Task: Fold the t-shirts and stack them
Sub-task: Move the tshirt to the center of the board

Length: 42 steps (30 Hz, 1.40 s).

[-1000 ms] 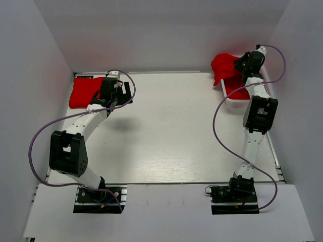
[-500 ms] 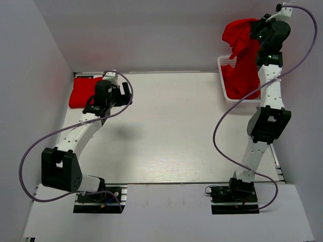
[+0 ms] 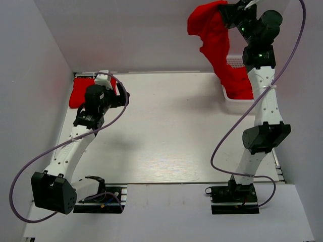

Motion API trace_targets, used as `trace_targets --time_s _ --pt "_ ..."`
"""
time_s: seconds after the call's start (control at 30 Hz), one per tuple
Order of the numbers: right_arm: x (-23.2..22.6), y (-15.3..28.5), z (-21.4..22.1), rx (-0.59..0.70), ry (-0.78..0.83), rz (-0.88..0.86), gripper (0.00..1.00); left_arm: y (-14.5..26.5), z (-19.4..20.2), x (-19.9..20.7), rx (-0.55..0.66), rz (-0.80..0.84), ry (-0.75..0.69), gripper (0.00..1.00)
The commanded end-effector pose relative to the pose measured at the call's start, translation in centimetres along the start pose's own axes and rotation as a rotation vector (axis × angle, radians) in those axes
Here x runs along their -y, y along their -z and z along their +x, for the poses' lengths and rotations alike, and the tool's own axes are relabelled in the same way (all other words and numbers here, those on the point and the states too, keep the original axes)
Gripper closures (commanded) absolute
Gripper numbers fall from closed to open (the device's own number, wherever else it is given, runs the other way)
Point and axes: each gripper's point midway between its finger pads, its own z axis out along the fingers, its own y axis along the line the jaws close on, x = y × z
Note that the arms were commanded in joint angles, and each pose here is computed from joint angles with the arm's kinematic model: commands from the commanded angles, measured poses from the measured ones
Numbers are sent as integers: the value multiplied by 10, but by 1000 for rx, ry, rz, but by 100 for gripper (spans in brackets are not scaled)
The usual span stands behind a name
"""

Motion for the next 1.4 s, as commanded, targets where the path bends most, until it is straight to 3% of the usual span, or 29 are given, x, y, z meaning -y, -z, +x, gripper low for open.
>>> trace_targets --time_s 0.0,0.13,0.33,0.4,0.47,0.5,0.57,0.6,0.63,0.67,0.7,0.73,0.8,0.97,1.07,1.37 --pt "-69 19 -89 205 75 -191 100 15 -8 0 15 -3 2 0" --pt "-114 19 -76 175 58 -322 100 21 -11 -5 24 -38 12 0" --pt "-129 21 1 10 38 -337 100 34 -6 -20 0 -135 55 0" --pt "-125 29 62 -104 4 -319 100 37 1 -24 -17 -156 67 0" --pt "-140 34 95 -143 -35 -355 100 39 5 -25 -17 -168 95 0" --pt "-138 51 162 -275 -123 -345 100 38 12 -27 -33 -172 95 0" --pt "-156 72 222 -384 -232 -407 99 37 19 -28 -45 -176 103 0" --pt "-157 84 259 -460 -303 -402 80 34 29 -29 -80 -177 102 0" --pt "-165 95 285 -526 -345 -435 40 32 36 -31 -104 -184 100 0" --pt "-172 107 305 -585 -373 -457 16 29 43 -33 -123 -189 99 0" --pt "-171 120 329 -675 -410 -411 10 28 48 -34 -142 -195 98 0" --pt "-167 126 344 -714 -412 -392 10 26 52 -33 -156 -189 108 0" --pt "-155 137 361 -784 -392 -292 10 19 64 -30 -200 -172 110 0" --pt "-115 146 331 -730 -244 -18 10 7 75 -23 -257 -127 107 0" --pt "-105 166 310 -723 -209 59 10 -1 82 -16 -280 -87 86 0" --pt "-77 244 342 -889 -171 290 10 -41 126 24 -433 180 28 0"
